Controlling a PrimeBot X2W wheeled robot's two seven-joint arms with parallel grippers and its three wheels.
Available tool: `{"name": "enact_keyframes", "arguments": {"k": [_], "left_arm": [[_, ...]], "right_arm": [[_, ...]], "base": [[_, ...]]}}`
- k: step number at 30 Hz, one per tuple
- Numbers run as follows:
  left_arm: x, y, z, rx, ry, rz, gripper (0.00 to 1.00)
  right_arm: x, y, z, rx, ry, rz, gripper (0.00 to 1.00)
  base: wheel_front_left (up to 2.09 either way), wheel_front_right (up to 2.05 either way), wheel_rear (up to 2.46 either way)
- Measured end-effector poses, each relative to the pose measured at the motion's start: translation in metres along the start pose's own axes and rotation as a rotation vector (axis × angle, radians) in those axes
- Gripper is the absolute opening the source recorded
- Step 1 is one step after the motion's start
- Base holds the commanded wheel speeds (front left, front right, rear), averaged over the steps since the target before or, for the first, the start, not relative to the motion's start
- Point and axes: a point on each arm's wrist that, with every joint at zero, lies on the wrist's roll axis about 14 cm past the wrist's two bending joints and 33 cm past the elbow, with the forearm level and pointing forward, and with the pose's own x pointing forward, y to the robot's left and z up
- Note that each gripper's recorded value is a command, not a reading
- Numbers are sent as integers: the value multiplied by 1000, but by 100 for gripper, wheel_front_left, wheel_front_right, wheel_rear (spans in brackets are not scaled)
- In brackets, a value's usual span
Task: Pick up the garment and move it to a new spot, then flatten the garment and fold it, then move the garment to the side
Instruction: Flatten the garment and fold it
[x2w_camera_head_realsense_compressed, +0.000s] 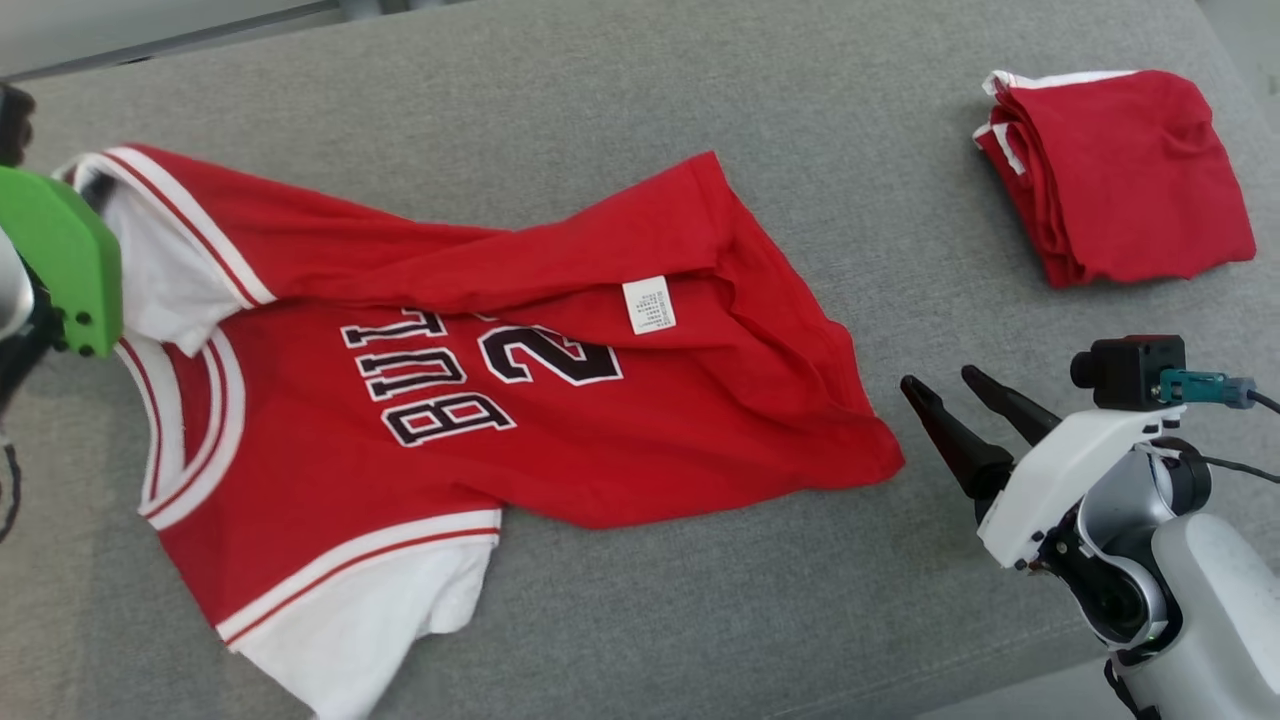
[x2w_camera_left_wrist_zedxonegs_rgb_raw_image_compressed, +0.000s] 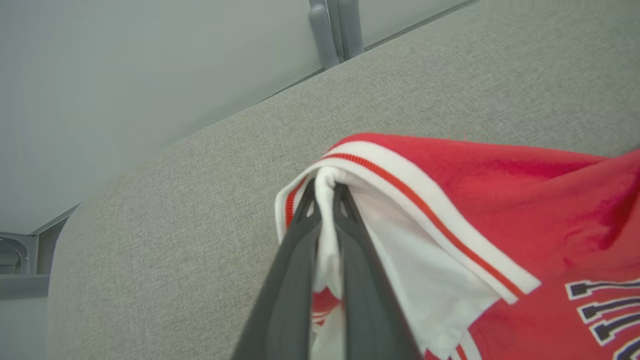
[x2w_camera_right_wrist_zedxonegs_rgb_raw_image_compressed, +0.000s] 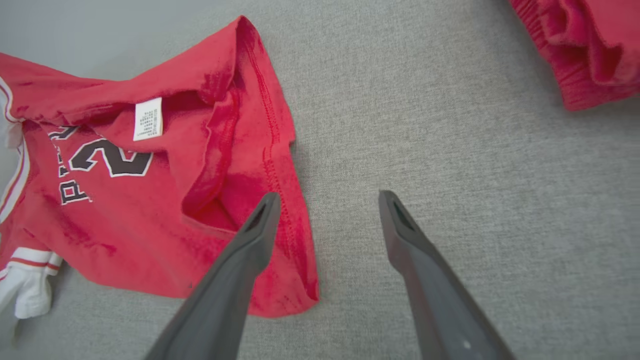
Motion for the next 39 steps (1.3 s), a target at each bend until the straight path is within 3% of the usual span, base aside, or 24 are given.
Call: {"name": "enact_keyframes", "arguments": {"k": [9,13,14,15,25,31,37,39], "left_arm": [[46,9,41,52,-67,21,0],[66,10,38,63,-43,23,0],[69,8,37,65,-34,21,37],[74,6,33,68,-19,15,100],[66,-15,12,46,6,-31,100],[29,-27,27,55,-120,-54,100],[-28,-24,40,-12,-296,-1,100],[-50,-19,38,-32,-355,40,100]], "right_arm": [[-2,-19,-5,25,-10,-61,100],[-6,-30,-9,37,-12,-95,100],[-6,-32,-9,37,-12,-101,100],[-7,-34,-10,37,-13,-107,100],[-16,-34,3,33,-91,-108,100],[-25,-21,22,15,-200,-70,100],[-42,-7,60,-5,-446,-43,100],[-44,-1,62,-84,-470,-32,100]], "base": [[0,0,0],[0,0,0],[0,0,0],[0,0,0],[0,0,0],[0,0,0],[0,0,0],[0,0,0]]}}
